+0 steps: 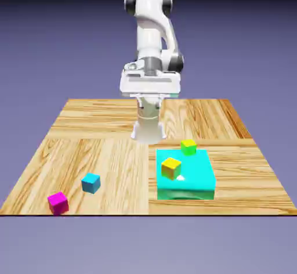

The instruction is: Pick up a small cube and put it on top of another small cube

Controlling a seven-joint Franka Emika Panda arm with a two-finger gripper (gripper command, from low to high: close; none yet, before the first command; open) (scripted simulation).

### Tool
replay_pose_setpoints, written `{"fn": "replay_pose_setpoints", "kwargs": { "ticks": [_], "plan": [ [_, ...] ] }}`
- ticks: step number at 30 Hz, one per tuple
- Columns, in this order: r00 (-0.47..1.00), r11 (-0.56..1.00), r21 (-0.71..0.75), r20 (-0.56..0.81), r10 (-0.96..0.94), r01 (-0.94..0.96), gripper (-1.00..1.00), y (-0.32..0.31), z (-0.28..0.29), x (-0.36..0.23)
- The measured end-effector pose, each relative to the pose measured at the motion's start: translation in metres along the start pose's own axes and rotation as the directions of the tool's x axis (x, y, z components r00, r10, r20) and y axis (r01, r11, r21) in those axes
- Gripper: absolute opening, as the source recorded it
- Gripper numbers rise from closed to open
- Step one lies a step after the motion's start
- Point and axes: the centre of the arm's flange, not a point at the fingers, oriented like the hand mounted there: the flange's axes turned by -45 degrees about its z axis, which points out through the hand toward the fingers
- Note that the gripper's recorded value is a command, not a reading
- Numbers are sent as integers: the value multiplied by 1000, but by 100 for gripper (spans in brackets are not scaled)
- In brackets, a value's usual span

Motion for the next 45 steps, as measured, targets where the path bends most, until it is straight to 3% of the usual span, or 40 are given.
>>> {"fn": "replay_pose_setpoints", "kwargs": {
  "ticks": [6,12,17,22,28,29,36,45],
  "plan": [
    [849,867,-167,183,495,-470,0,79,65,-18],
    [433,484,-387,216,875,-785,0,161,120,-61],
    [-26,52,-544,134,991,-837,0,224,156,-113],
    [-439,-336,-635,5,898,-696,0,270,184,-171],
    [-439,-336,-635,5,898,-696,0,257,236,-212],
    [-439,-336,-635,5,898,-696,-100,256,237,-213],
    [-439,-337,-634,5,898,-696,-100,270,185,-171],
    [-487,-398,-613,-24,873,-682,-100,325,212,-91]
  ]
}}
